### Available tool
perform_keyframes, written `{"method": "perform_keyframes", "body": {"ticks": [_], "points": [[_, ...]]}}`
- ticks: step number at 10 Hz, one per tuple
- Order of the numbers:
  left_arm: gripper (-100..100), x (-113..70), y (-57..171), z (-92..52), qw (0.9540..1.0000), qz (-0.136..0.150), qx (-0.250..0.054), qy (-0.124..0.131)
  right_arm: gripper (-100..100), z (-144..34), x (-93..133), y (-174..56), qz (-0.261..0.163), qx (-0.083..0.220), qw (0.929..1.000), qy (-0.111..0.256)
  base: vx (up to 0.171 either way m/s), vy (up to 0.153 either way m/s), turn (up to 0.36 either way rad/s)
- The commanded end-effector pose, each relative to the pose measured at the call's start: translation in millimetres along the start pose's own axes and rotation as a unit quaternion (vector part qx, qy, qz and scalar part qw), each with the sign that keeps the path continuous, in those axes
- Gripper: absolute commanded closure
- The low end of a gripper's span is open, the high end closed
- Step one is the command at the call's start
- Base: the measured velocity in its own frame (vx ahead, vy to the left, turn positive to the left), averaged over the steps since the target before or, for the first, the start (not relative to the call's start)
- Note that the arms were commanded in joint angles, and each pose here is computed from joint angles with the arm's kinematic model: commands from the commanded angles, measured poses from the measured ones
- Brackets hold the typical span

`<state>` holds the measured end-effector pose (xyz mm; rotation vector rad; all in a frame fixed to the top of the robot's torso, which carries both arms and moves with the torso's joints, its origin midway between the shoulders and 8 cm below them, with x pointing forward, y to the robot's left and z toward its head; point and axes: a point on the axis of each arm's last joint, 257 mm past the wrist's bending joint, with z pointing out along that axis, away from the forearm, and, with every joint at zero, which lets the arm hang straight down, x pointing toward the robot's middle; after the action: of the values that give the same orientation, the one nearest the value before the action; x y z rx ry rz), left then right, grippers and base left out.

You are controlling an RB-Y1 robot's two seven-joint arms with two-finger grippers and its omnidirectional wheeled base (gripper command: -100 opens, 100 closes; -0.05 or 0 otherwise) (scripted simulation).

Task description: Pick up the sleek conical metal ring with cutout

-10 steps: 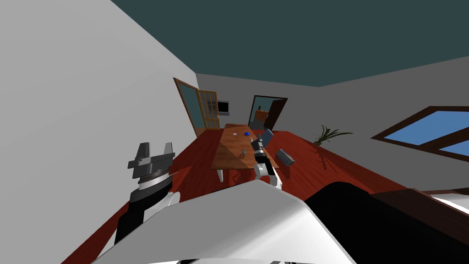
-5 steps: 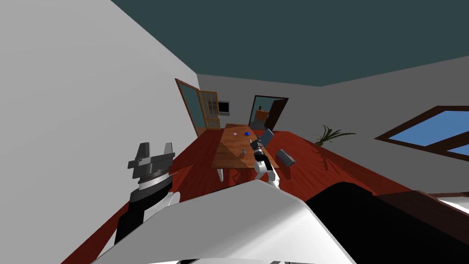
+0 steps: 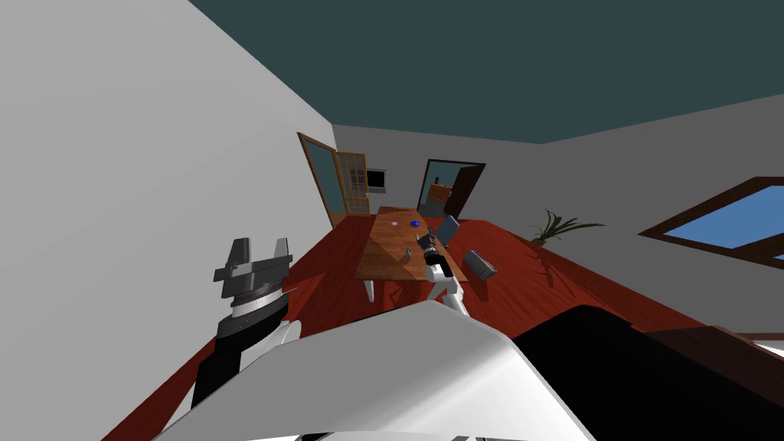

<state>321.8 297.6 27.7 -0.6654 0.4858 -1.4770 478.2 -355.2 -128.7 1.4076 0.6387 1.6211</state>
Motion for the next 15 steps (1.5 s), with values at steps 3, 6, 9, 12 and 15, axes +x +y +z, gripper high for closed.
{"method": "perform_keyframes", "body": {"ticks": [3,6,9,12,15], "points": [[0,0.0,0.0,0.0,1.0000,0.000,0.000,0.000,-100,10.8,-33.7,-28.3,0.066,0.039,0.9964,-0.036,-0.017,-0.002,0.039],[0,0.0,0.0,0.0,1.0000,0.000,0.000,0.000,-100,20.3,-59.6,-47.2,0.126,0.065,0.9876,-0.068,-0.010,-0.006,0.032],[0,0.0,0.0,0.0,1.0000,0.000,0.000,0.000,-100,21.5,-78.6,-62.8,0.157,0.081,0.9800,-0.092,-0.008,-0.007,0.034],[0,0.0,0.0,0.0,1.0000,0.000,0.000,0.000,-100,24.0,-106.9,-85.9,0.219,0.104,0.9611,-0.133,-0.006,-0.012,0.045],[0,0.0,0.0,0.0,1.0000,0.000,0.000,0.000,-100,25.8,-127.2,-104.5,0.280,0.119,0.9376,-0.169,-0.002,-0.009,0.040]]}}
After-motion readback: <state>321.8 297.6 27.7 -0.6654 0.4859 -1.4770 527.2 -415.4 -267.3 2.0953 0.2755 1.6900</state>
